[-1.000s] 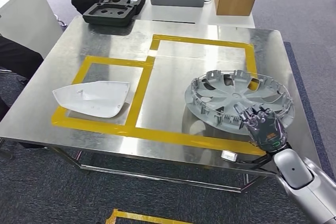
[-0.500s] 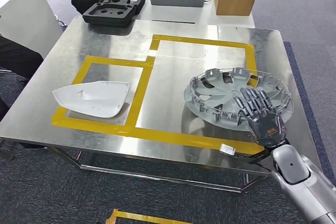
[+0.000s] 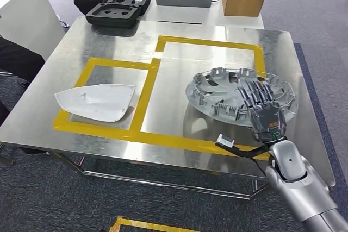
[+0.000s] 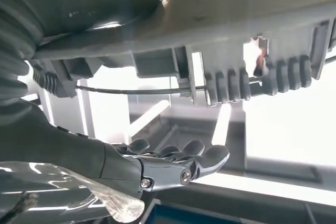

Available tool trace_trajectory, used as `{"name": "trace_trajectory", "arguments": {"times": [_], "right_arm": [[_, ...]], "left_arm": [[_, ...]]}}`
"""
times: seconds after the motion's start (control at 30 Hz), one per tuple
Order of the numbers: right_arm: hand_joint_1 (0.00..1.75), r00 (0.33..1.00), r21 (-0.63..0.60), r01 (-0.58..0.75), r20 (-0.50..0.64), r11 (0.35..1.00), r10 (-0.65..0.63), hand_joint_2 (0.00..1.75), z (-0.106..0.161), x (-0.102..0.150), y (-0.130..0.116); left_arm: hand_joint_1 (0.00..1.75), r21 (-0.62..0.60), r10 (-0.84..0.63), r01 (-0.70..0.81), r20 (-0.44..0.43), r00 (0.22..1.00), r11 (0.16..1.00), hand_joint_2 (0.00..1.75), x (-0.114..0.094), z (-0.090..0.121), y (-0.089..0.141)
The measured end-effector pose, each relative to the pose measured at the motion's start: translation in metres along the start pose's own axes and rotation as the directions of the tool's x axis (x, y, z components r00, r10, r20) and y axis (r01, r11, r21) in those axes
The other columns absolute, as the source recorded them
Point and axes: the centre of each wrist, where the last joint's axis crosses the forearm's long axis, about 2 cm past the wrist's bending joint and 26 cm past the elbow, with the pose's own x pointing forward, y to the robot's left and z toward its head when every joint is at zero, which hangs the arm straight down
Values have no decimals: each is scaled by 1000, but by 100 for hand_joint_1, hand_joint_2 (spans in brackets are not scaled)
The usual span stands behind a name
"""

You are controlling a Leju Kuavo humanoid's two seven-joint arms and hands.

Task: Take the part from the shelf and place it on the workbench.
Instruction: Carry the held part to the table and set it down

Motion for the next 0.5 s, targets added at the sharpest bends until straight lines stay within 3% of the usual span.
{"name": "trace_trajectory", "arguments": {"times": [0.2,0.37,0.5], "right_arm": [[0,990,110,131,-69,985,-124,175,-14,10,-2],[0,962,251,258,-152,933,-225,175,-35,16,-11],[0,955,279,283,-164,917,-245,175,-50,18,-22]], "left_arm": [[0,1,4,-4,-1,1000,1000,0,0,0,-1],[0,2,19,-19,-6,1000,1000,0,-1,0,-2],[0,0,24,-24,-10,1000,1000,0,-2,0,-3]]}}
